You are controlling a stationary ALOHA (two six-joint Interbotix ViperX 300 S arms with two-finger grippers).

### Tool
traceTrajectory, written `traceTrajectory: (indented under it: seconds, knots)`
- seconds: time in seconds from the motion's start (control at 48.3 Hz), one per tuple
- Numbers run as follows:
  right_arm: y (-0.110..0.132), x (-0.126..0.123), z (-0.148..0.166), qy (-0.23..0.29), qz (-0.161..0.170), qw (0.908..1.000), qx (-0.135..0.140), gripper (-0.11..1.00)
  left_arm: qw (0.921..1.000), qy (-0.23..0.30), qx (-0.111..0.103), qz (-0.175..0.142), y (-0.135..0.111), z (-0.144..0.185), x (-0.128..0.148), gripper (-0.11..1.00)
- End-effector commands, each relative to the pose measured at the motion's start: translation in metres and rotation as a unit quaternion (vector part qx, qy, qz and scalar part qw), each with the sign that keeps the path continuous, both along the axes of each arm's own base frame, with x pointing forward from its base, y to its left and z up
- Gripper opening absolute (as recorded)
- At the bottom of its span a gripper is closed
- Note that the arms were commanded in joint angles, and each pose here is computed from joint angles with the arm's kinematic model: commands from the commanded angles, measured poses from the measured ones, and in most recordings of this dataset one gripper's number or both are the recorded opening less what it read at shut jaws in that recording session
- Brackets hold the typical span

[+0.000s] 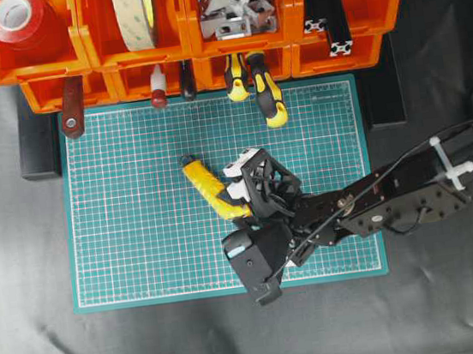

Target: Pick cutter from container rack with right arm.

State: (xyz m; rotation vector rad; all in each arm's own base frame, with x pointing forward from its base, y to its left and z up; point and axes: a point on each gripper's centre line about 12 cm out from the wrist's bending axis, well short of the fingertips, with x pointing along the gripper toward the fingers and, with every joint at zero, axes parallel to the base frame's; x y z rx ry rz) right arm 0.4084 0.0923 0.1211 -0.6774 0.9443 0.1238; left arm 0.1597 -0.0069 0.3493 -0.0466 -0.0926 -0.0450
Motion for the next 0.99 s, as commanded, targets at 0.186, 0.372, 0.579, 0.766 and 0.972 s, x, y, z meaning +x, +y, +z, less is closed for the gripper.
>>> traceTrajectory:
  seconds: [0.186,0.372,0.579,0.766,0.972]
  knots:
    - [0.009,-0.011,-0.001,0.011,-0.026,0.9984,0.049,0.74,1.0,-0.005,-0.001,0.0,0.0,0.004,0.001,0.0]
    - [0.013,-0.022,-0.004,0.026,-0.042,0.9963,0.071,0.76,1.0,-0.002,-0.001,-0.001,0.0,0.003,0.002,0.0]
    - [0.016,-0.022,0.026,-0.01,-0.096,0.986,0.136,0.76,1.0,-0.003,0.0,-0.002,-0.001,0.004,0.001,0.0]
    - [0.014,-0.029,0.084,-0.085,-0.135,0.9626,0.219,0.76,0.9996,0.028,-0.001,-0.003,-0.001,-0.002,-0.001,0.0]
    - [0.019,-0.044,0.132,-0.156,-0.119,0.9269,0.32,0.76,0.9994,0.034,0.0,-0.004,-0.001,0.0,-0.005,0.0]
